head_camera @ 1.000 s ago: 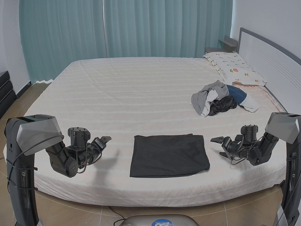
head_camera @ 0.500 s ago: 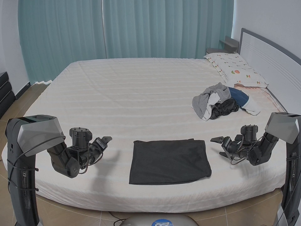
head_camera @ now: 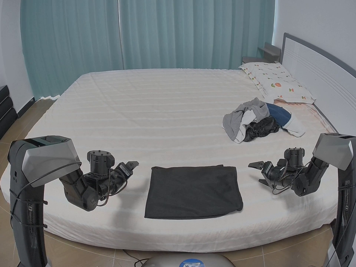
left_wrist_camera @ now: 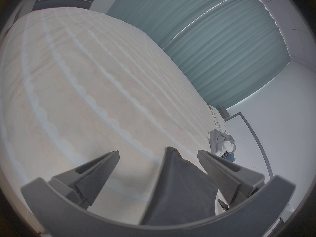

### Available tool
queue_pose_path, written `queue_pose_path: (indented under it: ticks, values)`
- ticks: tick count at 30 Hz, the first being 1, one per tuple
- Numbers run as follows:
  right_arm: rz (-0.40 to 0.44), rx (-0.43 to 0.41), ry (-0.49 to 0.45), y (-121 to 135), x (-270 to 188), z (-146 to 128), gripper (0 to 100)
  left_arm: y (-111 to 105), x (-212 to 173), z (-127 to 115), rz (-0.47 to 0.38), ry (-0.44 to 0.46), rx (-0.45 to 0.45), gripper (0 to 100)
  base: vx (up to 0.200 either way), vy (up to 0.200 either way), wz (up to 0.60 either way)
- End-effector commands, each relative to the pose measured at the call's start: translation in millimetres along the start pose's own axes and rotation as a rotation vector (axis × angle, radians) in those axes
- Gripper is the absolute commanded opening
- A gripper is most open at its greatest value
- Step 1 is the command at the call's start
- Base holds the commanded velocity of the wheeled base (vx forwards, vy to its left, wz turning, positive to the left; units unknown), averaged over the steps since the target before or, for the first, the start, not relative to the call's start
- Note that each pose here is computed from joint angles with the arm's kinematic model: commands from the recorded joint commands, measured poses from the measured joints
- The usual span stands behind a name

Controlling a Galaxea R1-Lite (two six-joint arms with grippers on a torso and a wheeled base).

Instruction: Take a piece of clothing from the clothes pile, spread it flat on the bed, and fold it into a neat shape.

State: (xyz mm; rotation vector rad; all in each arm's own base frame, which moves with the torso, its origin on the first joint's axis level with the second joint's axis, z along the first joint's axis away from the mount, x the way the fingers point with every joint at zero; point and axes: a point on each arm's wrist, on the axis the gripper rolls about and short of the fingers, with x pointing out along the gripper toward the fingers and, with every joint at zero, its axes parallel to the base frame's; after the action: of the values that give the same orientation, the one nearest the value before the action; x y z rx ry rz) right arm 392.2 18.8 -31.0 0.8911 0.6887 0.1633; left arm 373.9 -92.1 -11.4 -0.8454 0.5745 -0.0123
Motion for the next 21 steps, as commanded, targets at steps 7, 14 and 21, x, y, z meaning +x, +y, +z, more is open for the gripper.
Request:
queue_pose_path:
  ticks: [7,14,21]
  values:
    - [-0.002,0.001,0.004,-0.7,0.3,-1.6,100,0.8,3.6,-12.0,0.013,0.037,0.034,100,0.0,-0.029,0.0]
    - [0.002,-0.004,0.001,-2.1,-0.3,-2.4,100,11.7,5.0,-24.2,0.059,0.047,0.127,100,0.0,0.0,0.0]
    - [0.005,-0.006,-0.002,-2.9,0.7,-3.4,100,13.0,8.4,-32.0,0.079,0.031,0.151,100,0.0,0.0,0.0]
